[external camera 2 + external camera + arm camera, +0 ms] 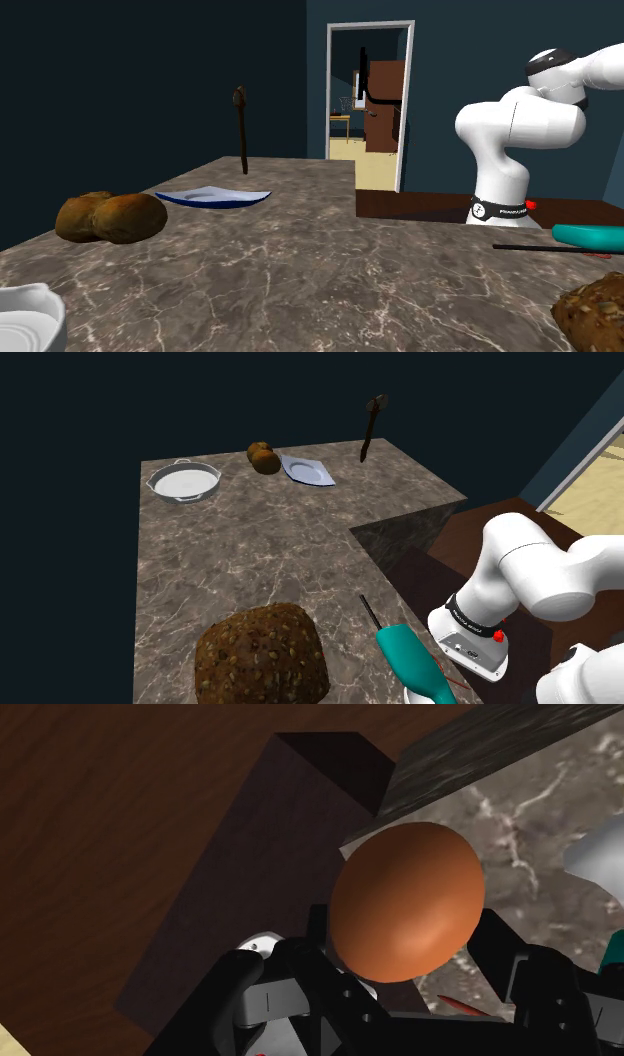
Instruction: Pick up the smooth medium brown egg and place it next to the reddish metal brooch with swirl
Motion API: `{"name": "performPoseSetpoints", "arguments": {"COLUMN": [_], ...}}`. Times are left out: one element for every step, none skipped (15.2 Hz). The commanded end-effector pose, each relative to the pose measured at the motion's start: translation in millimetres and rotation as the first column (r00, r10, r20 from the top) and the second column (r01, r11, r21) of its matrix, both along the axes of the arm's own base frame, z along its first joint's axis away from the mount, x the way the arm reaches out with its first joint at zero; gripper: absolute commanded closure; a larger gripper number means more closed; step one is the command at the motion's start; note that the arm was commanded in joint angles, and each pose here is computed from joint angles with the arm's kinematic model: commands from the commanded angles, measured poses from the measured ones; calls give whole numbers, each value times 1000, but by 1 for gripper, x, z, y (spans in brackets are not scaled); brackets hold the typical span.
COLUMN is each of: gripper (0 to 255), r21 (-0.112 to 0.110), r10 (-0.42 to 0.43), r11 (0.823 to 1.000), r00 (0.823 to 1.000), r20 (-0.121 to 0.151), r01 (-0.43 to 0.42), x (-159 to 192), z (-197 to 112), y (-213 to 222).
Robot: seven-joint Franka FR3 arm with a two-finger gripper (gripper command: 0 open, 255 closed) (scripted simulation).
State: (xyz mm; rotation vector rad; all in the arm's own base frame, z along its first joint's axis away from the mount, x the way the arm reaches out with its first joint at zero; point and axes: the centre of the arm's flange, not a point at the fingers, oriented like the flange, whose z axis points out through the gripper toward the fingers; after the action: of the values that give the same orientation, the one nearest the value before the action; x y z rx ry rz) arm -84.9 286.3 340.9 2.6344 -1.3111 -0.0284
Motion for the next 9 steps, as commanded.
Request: {"name": "performPoseSetpoints", "arguments": {"gripper": [255, 255, 255, 255, 255, 255, 0, 0, 0], "r21": [0, 0, 0, 0, 0, 0, 0, 0, 0], "r10": [0, 0, 0, 0, 0, 0, 0, 0, 0], "r11": [1000, 1000, 1000, 1000, 1000, 1000, 1000, 1000, 1000], "r00": [1000, 1000, 1000, 1000, 1000, 1000, 1000, 1000, 1000], "r20": [0, 0, 0, 0, 0, 0, 0, 0, 0], "r01": [0, 0, 0, 0, 0, 0, 0, 0, 0], "x": [1, 1, 1, 1, 1, 1, 1, 1, 1], "z": [-2, -2, -2, -2, -2, -2, -2, -2, -2], "y": [0, 0, 0, 0, 0, 0, 0, 0, 0]}}
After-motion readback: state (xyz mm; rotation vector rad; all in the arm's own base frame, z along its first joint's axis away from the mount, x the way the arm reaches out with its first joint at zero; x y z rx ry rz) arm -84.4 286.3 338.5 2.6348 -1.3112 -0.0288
